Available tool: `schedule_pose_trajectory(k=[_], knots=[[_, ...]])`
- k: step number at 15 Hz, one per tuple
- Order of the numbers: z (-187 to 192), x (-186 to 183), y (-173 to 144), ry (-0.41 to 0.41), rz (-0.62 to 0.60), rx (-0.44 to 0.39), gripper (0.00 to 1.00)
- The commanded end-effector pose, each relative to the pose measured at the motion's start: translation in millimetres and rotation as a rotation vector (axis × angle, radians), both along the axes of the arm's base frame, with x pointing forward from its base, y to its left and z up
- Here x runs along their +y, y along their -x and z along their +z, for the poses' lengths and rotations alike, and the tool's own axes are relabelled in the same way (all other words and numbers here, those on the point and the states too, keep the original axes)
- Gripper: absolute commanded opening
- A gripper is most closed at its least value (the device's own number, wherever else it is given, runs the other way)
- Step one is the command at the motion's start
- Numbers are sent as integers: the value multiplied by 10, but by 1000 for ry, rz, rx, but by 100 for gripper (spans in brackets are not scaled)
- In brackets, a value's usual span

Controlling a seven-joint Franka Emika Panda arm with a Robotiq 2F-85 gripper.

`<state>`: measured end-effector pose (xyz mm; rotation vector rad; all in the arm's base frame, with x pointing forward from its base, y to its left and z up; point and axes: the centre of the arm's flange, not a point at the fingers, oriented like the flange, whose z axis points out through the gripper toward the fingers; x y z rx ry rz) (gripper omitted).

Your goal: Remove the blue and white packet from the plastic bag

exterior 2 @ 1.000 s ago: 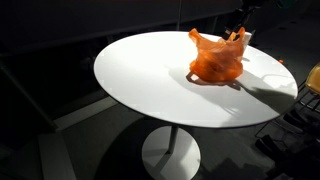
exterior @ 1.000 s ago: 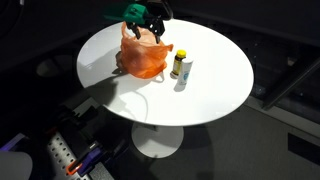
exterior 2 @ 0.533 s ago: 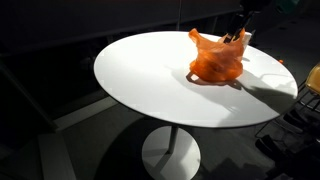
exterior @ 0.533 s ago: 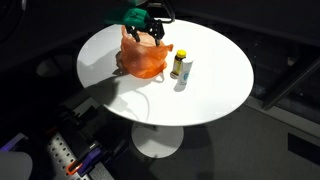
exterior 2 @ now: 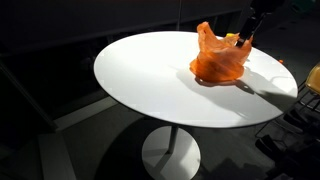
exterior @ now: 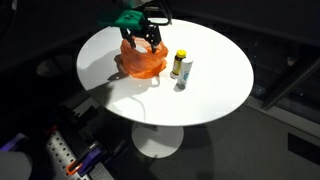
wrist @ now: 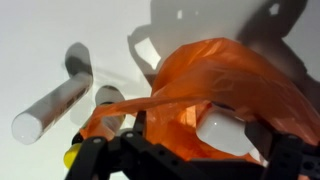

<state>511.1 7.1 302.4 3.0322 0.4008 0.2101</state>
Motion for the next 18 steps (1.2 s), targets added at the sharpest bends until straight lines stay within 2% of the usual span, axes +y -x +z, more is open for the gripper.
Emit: schedule_pose_trajectory(k=[1,7,18], knots=[[99,-46,247,20,13,48,100],[91,-28,339,29,6,85,100],[55,180,100,46,16,-23,100]])
